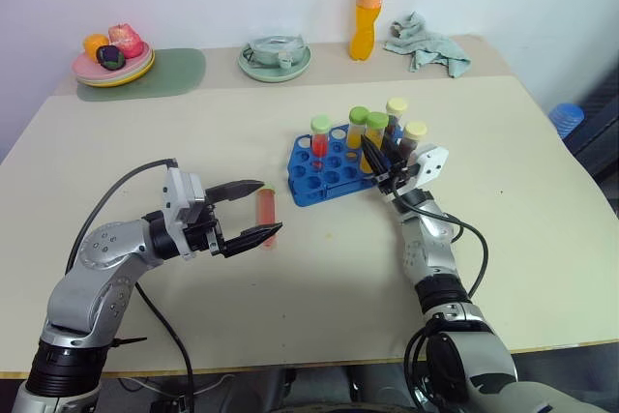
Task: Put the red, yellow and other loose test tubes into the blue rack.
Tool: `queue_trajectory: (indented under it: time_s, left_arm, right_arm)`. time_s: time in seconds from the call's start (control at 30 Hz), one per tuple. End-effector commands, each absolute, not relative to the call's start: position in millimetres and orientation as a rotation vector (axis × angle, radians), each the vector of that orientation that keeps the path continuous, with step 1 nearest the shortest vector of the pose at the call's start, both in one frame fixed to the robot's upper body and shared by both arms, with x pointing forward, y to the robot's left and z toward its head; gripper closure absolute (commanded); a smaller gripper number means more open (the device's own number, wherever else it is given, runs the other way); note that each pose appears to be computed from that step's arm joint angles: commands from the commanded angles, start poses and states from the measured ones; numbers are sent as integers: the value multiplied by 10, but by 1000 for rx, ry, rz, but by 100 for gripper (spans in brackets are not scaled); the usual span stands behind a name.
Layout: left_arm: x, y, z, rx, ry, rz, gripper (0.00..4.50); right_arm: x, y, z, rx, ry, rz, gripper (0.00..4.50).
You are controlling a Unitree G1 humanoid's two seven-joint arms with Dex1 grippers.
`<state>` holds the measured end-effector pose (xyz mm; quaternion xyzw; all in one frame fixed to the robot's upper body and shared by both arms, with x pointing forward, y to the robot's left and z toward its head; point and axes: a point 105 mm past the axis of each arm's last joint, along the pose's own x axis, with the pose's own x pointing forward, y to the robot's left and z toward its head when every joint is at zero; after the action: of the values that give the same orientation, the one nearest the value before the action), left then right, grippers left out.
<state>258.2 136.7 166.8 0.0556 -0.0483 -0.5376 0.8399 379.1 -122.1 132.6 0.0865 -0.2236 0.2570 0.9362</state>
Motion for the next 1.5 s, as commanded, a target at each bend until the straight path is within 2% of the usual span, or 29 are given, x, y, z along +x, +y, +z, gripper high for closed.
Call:
queue_trajectory:
  time_s: [0.03, 0.17, 0.2, 0.47, 0.6, 0.73, 0.83, 0.97, 1.1, 1.23, 1.37, 1.5]
  left_arm:
    - [2554, 1367, 1804, 159, -158, -1138, 43]
    - [2563, 1372, 1795, 156, -158, -1124, 43]
    - [2568, 1373, 1793, 156, -158, -1119, 43]
    - [2720, 1460, 1954, 63, -204, -967, 43]
    - [2844, 1510, 2021, -19, -156, -847, 43]
    - [2987, 1558, 2003, 74, -84, -643, 43]
    - [3021, 1516, 2006, 57, -22, -590, 43]
    - [3151, 1583, 1873, 27, 253, -456, 43]
    - [3249, 1457, 1901, -53, 476, -497, 43]
    - [3313, 1405, 1912, -94, 598, -548, 43]
    - [3305, 1344, 1915, -167, 711, -587, 43]
    - [3269, 1287, 1875, -249, 775, -515, 43]
  right_arm:
    - [3733, -1181, 1268, 184, -455, 561, 227]
    - [3696, -1203, 1348, 69, -498, 560, 36]
    - [3686, -1207, 1364, 50, -504, 567, 1]
    - [3492, -1356, 1530, -162, -514, 649, 1]
    - [3384, -1463, 1545, -269, -411, 698, 1]
    - [3206, -1569, 1525, -324, -313, 792, 1]
    - [3075, -1681, 1520, -344, -244, 827, 1]
    - [2871, -1787, 1652, -359, -189, 936, 1]
    - [2792, -1844, 1873, -369, -176, 1018, 1]
    - [2813, -1869, 1977, -388, -174, 1031, 1]
    - [2813, -1871, 1938, -410, -159, 1040, 1]
    - [2824, -1850, 1927, -404, -163, 1039, 1]
